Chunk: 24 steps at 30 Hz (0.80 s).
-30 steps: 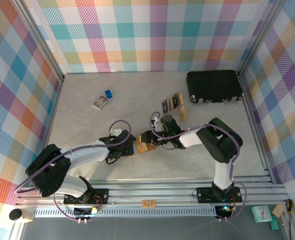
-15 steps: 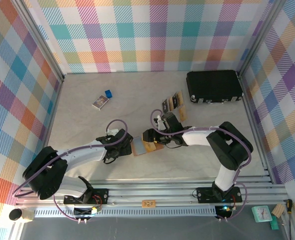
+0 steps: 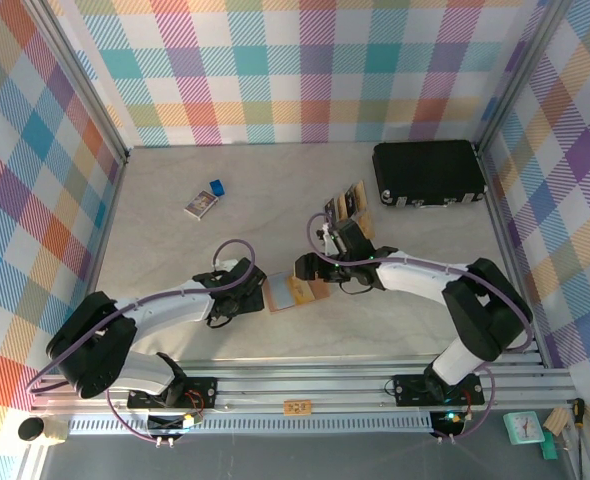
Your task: Put the credit cards into the card holder
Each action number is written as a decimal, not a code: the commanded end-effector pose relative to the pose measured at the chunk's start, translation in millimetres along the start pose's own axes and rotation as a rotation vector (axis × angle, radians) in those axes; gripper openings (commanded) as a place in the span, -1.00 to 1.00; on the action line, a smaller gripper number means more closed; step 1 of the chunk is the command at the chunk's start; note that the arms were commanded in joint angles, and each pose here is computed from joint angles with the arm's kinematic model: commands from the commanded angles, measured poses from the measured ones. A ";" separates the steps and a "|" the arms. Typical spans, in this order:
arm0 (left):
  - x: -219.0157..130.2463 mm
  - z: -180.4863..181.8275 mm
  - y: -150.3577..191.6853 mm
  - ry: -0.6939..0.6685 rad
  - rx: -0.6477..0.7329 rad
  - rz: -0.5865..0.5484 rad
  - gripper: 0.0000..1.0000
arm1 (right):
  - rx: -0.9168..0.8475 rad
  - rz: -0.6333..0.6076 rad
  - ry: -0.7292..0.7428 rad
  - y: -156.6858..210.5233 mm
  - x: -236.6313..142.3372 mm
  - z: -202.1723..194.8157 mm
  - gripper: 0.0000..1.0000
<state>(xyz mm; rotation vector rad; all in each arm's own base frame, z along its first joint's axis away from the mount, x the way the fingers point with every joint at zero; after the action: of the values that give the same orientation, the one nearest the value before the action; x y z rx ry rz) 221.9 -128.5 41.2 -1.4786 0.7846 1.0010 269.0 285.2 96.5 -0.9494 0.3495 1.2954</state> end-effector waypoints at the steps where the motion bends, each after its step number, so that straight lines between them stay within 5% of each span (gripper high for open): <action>1: 2.8 0.0 -0.9 -0.004 0.003 0.013 0.99 | -0.016 0.041 0.073 17.9 -6.3 -14.4 0.35; 14: 12.6 -10.7 -3.8 -0.008 0.022 0.034 0.99 | -0.015 0.129 0.067 72.2 9.8 -11.5 -0.67; 24: 15.0 -11.2 -3.9 -0.015 0.029 0.037 1.00 | -0.034 0.170 0.065 83.9 24.4 -4.4 -0.91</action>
<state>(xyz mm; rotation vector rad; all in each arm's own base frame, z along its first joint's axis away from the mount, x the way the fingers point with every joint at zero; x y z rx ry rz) 229.6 -136.0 34.8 -1.4420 0.8026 1.0201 196.0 287.0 39.3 -1.0116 0.4939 1.4358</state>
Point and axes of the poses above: each hand's point on the last joint's axis, 136 mm out from that joint toward the fingers, its own x axis out along the fingers, its own z axis along the line the jaws close on, y = z × x, the point moved 2 cm from there along -x, back along the fingers, and after that the axes turned 1 degree about x, right-handed, at the moved point
